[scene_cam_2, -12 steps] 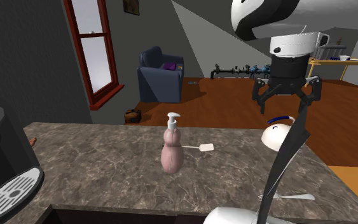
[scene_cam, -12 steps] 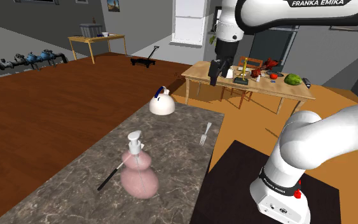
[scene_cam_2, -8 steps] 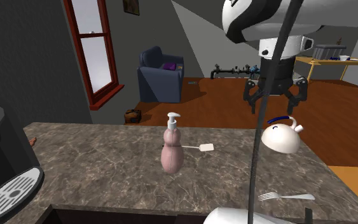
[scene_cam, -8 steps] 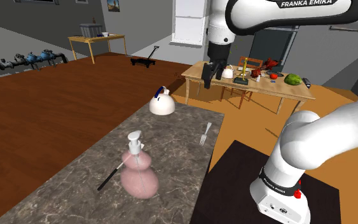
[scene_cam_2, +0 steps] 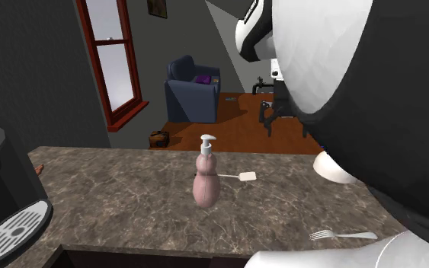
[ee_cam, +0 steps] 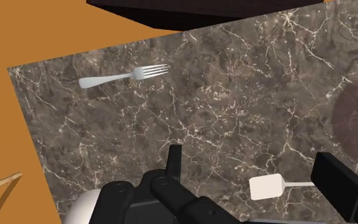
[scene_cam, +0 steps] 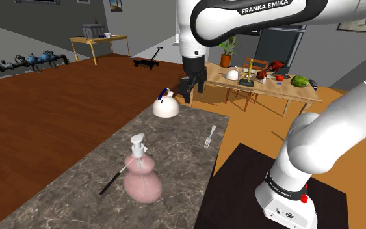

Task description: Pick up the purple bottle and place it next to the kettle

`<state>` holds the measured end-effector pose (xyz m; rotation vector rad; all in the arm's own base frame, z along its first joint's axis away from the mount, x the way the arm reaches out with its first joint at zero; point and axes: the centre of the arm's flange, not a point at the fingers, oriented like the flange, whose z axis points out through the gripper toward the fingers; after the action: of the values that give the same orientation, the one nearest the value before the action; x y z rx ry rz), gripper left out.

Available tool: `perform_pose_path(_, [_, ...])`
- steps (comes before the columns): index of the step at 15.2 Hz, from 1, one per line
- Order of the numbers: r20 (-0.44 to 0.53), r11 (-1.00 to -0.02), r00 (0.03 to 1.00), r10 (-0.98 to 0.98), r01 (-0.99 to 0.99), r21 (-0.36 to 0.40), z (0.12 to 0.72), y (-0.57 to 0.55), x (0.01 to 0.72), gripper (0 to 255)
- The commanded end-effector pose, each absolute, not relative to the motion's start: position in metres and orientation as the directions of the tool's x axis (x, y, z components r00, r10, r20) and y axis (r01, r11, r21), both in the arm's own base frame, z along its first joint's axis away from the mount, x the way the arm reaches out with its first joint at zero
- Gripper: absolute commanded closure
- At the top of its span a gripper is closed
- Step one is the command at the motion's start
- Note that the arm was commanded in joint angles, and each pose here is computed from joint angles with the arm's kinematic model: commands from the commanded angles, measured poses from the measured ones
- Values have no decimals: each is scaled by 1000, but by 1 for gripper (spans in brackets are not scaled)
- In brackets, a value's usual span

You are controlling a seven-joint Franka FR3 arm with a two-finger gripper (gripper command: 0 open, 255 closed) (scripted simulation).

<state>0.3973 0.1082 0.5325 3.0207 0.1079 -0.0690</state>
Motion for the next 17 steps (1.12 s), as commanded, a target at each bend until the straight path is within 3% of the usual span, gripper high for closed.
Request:
perform_pose_path(1, [-80,-990,994,78,87,112,522,130,411,0])
perform_pose_path(17, [-313,-979,936,159,190,70,420,308,508,0])
